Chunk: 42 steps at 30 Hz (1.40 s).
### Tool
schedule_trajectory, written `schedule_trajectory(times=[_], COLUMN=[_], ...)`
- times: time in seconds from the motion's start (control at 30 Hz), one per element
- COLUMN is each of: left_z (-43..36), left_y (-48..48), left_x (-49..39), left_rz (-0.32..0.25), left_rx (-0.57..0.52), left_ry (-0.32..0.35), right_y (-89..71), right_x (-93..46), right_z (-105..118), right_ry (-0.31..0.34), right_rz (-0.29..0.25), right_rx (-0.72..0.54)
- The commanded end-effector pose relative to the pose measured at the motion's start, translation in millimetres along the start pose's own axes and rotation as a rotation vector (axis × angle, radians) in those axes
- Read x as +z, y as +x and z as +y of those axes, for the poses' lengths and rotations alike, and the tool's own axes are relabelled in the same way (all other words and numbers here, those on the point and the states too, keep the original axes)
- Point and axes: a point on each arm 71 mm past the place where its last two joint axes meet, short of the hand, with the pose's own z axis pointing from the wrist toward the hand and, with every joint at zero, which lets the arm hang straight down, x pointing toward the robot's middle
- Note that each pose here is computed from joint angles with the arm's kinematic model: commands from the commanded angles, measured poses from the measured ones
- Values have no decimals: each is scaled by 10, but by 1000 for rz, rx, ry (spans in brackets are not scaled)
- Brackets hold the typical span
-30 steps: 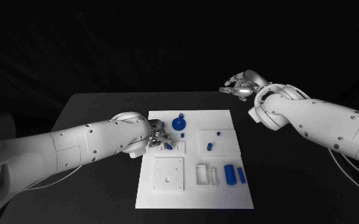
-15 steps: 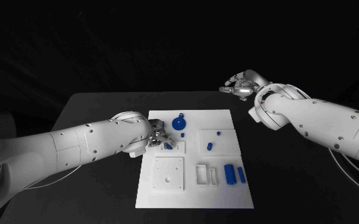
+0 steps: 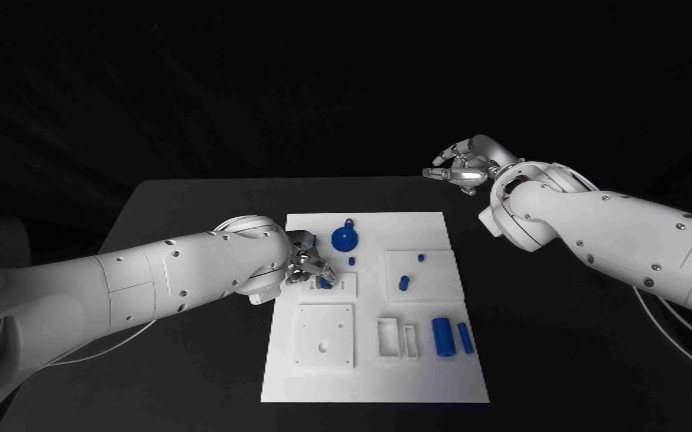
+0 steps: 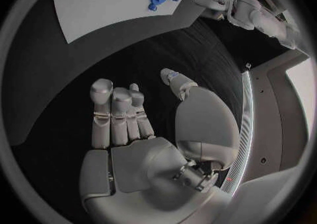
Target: Assemble the parts on the task board
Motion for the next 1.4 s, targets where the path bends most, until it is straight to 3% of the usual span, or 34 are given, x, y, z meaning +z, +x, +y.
schedule_trajectory(times=[0.03,1.4], left_z=[-12,-25], left_y=[24,6], left_x=[2,10], left_rz=[16,-6], left_rx=[-5,-23], left_ry=[7,11], right_y=[6,0], right_x=[-2,-6], right_z=[8,1], right_ry=[-11,-9], right_rz=[10,9], right_rx=[-4,-4])
